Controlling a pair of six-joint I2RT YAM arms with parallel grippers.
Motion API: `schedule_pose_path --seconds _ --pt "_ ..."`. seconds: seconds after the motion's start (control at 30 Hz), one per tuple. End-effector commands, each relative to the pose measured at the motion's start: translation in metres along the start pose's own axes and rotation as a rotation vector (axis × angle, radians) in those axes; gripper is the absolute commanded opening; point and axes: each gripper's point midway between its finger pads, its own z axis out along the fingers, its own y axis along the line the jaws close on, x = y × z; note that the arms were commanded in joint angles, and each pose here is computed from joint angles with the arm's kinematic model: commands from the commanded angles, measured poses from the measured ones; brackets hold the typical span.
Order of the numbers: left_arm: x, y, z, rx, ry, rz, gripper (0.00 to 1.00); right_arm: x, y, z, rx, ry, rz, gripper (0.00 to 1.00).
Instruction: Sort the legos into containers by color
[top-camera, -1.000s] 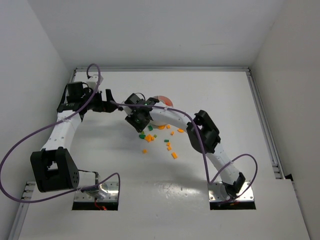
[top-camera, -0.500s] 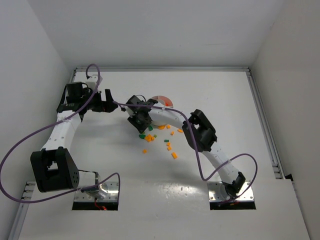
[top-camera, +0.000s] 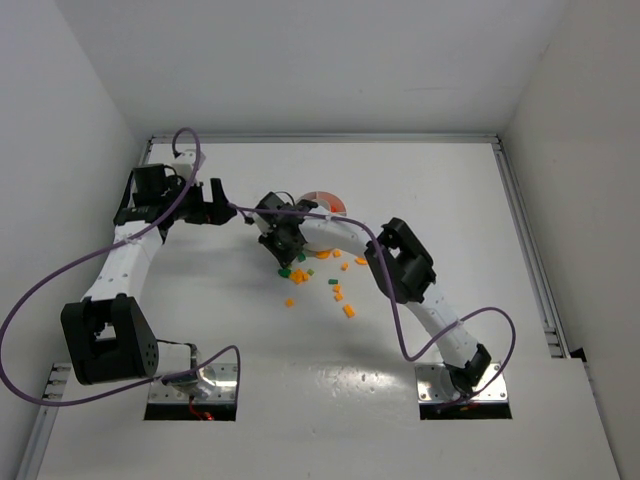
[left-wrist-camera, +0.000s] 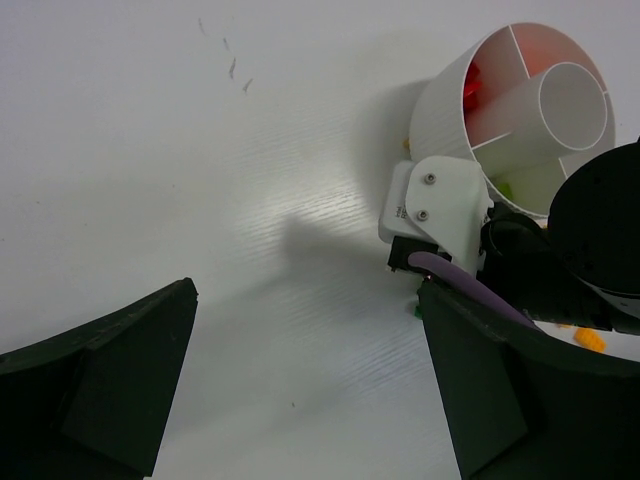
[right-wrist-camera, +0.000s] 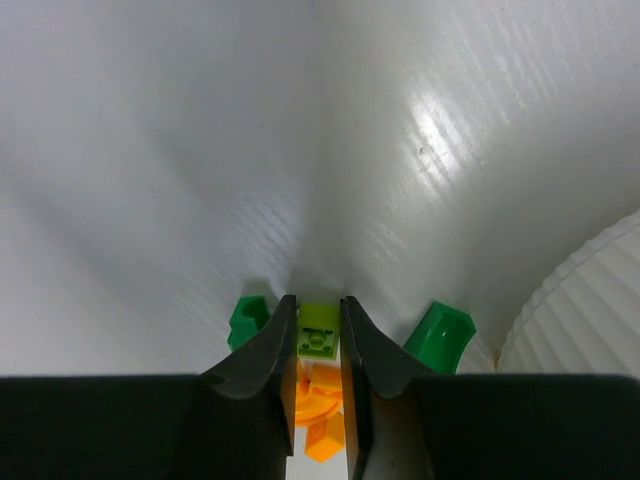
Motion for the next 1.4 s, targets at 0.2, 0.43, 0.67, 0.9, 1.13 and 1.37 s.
schedule_pose_path --seconds 0.2,0.43,0.67,0.9,1.13,1.37 --pt "-0.009 -0.004 -0.003 0.02 -0.034 0.01 1.0 -0.013 0.012 -0.045 -0.035 -0.065 -0.033 0.02" --pt "-0.009 -0.005 -0.003 0.029 -0.034 0.01 1.0 -0.046 0.007 -0.101 0.007 -0.195 -0.09 0.0" --pt "-0.01 -0.007 -0.003 0.038 -0.034 0.01 1.0 -0.069 -0.024 -0.146 0.167 -0.289 -0.152 0.0" --pt "-0.01 -0.007 -0.003 0.039 -0.034 0.001 1.0 -0.078 -0.044 -0.151 0.236 -0.306 -0.156 0.0" --pt "-0.01 -0.007 -0.003 0.039 -0.034 0.001 1.0 -0.079 -0.067 -0.154 0.294 -0.3 -0.133 0.01" --pt "-0.013 -0.006 -0.001 0.038 -0.042 0.006 1.0 -0.075 -0.075 -0.152 0.293 -0.29 -0.119 0.25"
